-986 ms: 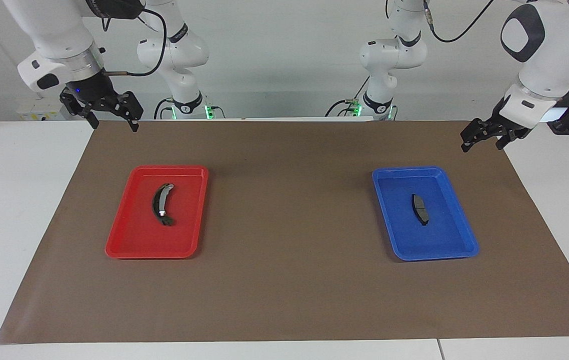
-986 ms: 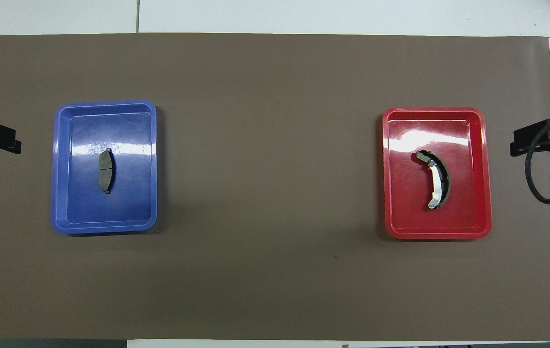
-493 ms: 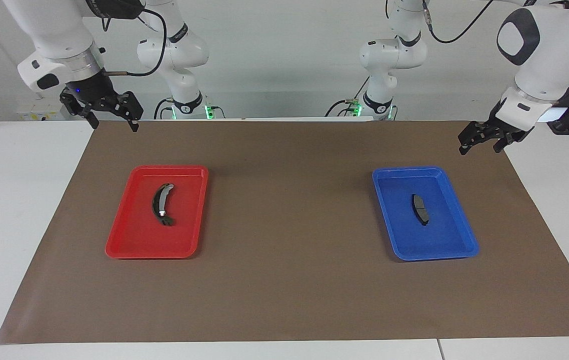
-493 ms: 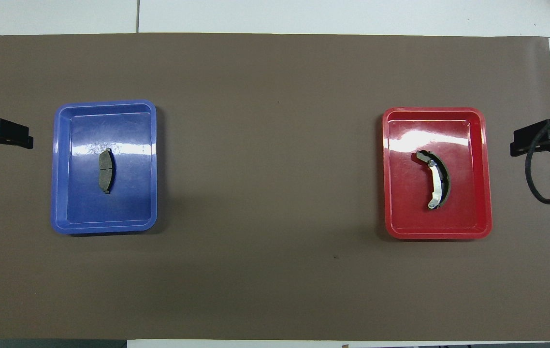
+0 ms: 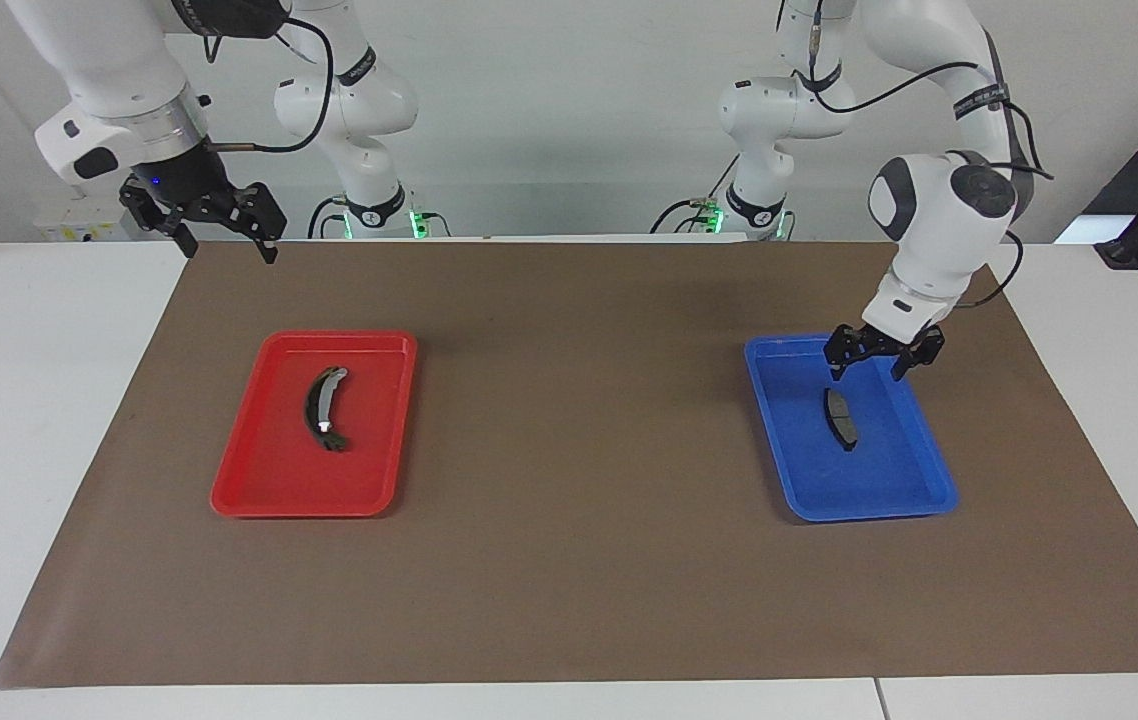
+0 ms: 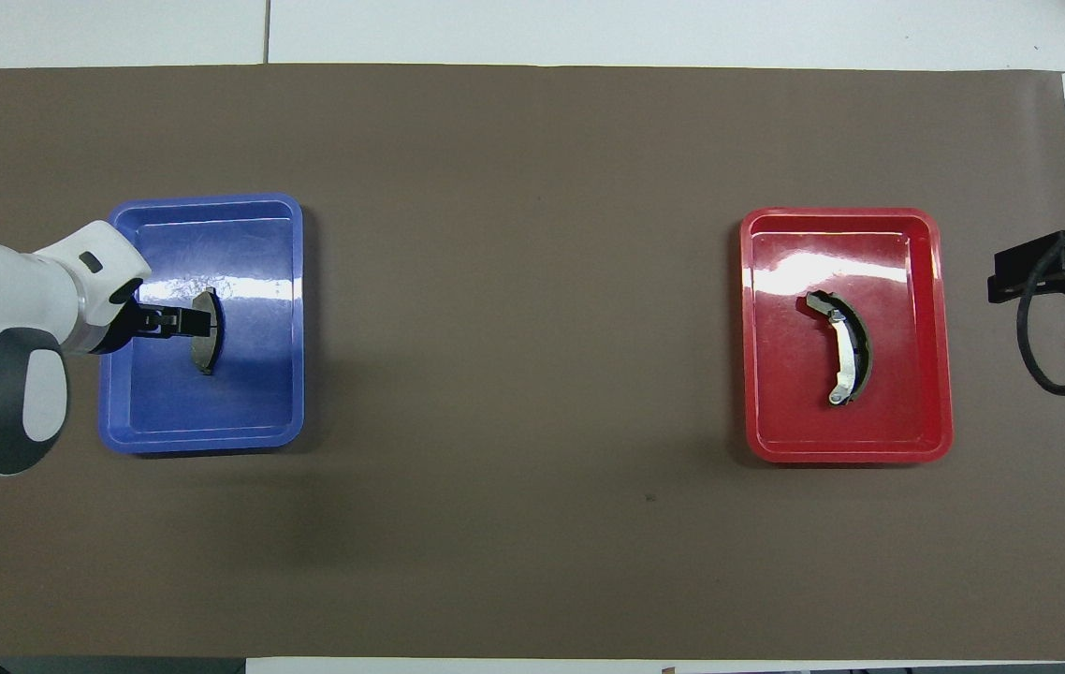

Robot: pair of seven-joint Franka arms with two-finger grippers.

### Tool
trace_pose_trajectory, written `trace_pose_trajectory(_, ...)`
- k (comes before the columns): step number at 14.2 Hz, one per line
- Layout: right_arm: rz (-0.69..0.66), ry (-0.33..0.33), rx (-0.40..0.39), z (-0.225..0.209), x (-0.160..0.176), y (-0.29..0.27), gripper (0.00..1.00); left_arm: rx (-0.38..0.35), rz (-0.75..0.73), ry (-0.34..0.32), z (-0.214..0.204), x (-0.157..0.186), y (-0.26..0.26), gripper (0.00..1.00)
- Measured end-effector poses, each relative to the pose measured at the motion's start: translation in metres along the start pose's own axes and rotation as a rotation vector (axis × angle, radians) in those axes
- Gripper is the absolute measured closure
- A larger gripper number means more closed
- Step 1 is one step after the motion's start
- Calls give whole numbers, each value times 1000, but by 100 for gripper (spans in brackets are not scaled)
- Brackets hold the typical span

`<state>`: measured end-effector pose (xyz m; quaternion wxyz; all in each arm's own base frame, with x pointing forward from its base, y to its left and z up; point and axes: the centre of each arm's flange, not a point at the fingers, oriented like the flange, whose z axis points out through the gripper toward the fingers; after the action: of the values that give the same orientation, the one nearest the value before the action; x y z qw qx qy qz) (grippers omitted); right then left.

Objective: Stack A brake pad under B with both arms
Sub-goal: 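Grasp the dark pad with the left gripper while the right gripper reaches the shoe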

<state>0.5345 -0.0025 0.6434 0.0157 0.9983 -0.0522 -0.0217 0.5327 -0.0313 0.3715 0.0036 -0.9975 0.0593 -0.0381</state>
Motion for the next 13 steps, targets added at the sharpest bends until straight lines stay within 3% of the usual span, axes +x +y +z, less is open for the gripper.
trace_pose_trajectory(3, -4, 17, 4, 19, 3, -2, 0, 2, 0, -1, 54, -7, 0, 4)
trace_pose_trajectory(6, -11, 37, 9, 66, 4, -6, 0, 4, 0, -1, 72, -7, 0, 11)
trace_pose_trajectory(7, -13, 33, 10, 86, 5, -7, 0, 4, 0, -3, 76, -7, 0, 16)
trace_pose_trajectory(10, -27, 15, 8, 142, 7, -10, 0, 4, -1, 10, 72, -5, 0, 54)
trace_pose_trajectory(11, -40, 23, 9, 163, 10, -11, 0, 4, -2, 16, 69, -4, -1, 61)
trace_pose_trajectory(13, -60, 51, 12, 215, 11, -14, 0, 4, -2, 21, 62, -4, 0, 61)
